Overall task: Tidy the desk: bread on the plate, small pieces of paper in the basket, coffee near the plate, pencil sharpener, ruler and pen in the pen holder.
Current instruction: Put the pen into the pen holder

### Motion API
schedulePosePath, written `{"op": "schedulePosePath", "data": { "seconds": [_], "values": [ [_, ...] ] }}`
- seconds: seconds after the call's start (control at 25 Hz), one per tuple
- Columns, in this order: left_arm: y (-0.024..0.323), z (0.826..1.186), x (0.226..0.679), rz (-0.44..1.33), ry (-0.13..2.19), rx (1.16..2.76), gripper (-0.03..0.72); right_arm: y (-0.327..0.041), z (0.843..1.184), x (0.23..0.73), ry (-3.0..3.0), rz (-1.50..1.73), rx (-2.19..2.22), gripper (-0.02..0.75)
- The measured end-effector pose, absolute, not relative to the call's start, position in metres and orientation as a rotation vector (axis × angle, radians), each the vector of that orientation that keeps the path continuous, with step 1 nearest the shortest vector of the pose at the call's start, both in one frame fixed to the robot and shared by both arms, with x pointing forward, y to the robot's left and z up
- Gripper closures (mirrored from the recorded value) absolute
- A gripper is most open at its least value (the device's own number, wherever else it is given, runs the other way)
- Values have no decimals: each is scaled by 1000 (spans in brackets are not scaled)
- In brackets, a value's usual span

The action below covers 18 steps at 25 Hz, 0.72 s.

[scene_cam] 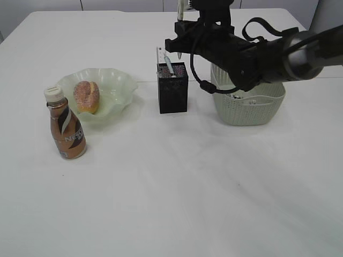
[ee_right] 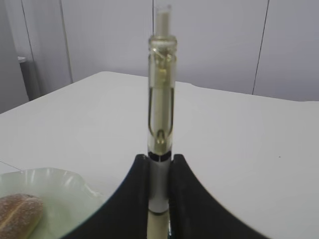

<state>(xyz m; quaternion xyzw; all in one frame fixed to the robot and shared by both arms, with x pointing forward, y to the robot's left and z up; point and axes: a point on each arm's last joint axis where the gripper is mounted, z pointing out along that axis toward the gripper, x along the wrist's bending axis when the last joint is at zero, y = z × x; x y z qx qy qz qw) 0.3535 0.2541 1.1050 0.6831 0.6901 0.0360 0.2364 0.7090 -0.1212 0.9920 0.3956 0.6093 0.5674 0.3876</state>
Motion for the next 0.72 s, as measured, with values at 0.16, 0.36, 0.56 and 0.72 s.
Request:
{"op": "schedulePosePath", "data": {
  "seconds": [0.16,0.36,0.56,0.72],
  "values": [
    [254,1105,353,99,1892,1873,308,-125,981,722,1564,1410,1033,668],
    [254,1105,353,99,1892,1873,308,-124,970,732,1601,1373,1056,668],
    [254,1105,353,99,1892,1873,309,-122,961,736,1637,1348,1059,668],
    [254,1105,353,99,1892,1873,309,-122,957,736,1658,1331,1065,669]
  ]
}}
